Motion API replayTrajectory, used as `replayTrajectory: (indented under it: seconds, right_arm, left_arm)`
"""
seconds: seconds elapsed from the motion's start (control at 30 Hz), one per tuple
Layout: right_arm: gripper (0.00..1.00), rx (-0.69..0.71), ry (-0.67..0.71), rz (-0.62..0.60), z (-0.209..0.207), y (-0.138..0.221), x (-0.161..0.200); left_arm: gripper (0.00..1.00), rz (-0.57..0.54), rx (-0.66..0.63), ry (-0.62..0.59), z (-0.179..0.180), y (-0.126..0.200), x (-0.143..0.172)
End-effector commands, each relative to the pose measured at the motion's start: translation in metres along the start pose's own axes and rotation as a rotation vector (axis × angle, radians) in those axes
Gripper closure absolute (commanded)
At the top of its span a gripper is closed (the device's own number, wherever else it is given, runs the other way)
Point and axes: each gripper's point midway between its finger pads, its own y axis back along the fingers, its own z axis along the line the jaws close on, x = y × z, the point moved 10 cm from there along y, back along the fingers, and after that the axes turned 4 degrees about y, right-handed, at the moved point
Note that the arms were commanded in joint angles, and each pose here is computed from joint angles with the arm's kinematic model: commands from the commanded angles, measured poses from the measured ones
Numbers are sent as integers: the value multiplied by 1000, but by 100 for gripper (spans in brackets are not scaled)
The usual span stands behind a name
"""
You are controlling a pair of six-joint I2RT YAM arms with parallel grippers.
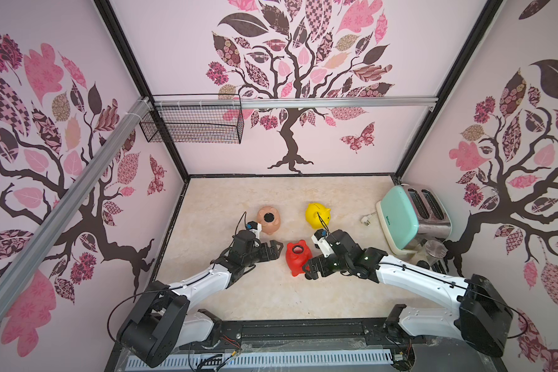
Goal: Close piggy banks
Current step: Adjust the piggy bank at the center of the board.
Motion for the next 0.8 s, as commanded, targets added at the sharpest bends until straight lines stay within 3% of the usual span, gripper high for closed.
replayTrajectory:
  seconds: [0.0,0.77]
  right_arm:
    - [0,2,0,-7,5,-2,-5]
    - [1,147,-18,51,2,-27,5]
  left_arm:
    - [2,-33,-4,3,0,3,-2]
    - [2,-24,-4,4,1,1,-2]
